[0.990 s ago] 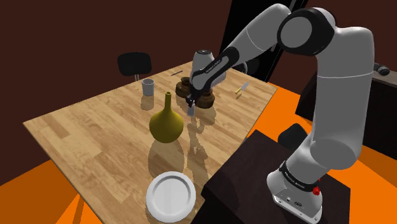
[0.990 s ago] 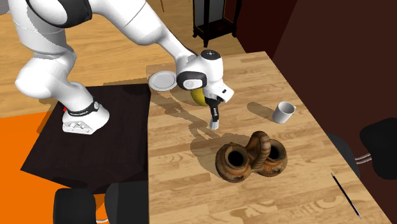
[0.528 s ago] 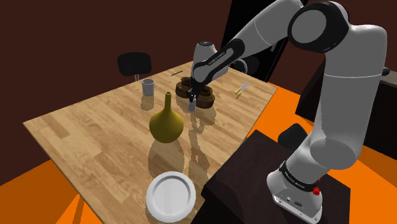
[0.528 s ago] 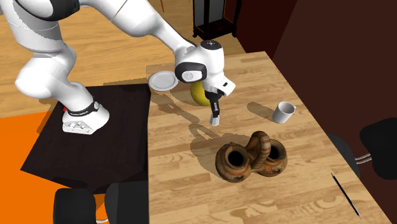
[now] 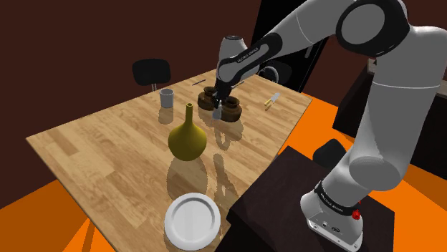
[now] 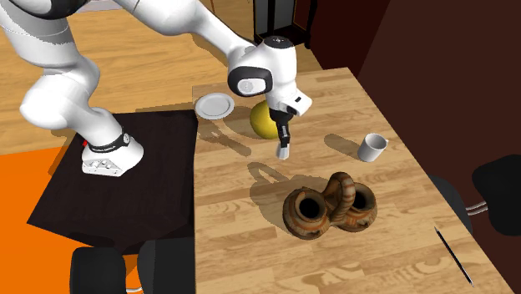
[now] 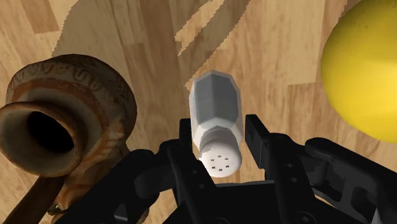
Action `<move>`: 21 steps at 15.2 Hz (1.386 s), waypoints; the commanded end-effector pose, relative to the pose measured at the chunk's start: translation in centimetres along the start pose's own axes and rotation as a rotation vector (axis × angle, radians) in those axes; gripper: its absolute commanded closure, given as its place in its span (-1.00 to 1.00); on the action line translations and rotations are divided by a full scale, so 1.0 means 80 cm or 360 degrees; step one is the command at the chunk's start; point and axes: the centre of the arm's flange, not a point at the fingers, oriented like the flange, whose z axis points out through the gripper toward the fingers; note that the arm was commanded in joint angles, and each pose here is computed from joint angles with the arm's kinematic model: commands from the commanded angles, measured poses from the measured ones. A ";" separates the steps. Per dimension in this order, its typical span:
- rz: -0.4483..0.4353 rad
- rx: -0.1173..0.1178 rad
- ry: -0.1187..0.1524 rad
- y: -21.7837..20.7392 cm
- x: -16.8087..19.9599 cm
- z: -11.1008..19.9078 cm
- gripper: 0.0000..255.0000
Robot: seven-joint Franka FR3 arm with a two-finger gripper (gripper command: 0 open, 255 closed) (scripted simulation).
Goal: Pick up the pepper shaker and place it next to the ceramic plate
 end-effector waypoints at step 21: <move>0.0000 0.0000 -0.0001 -0.146 -0.053 -0.094 1.00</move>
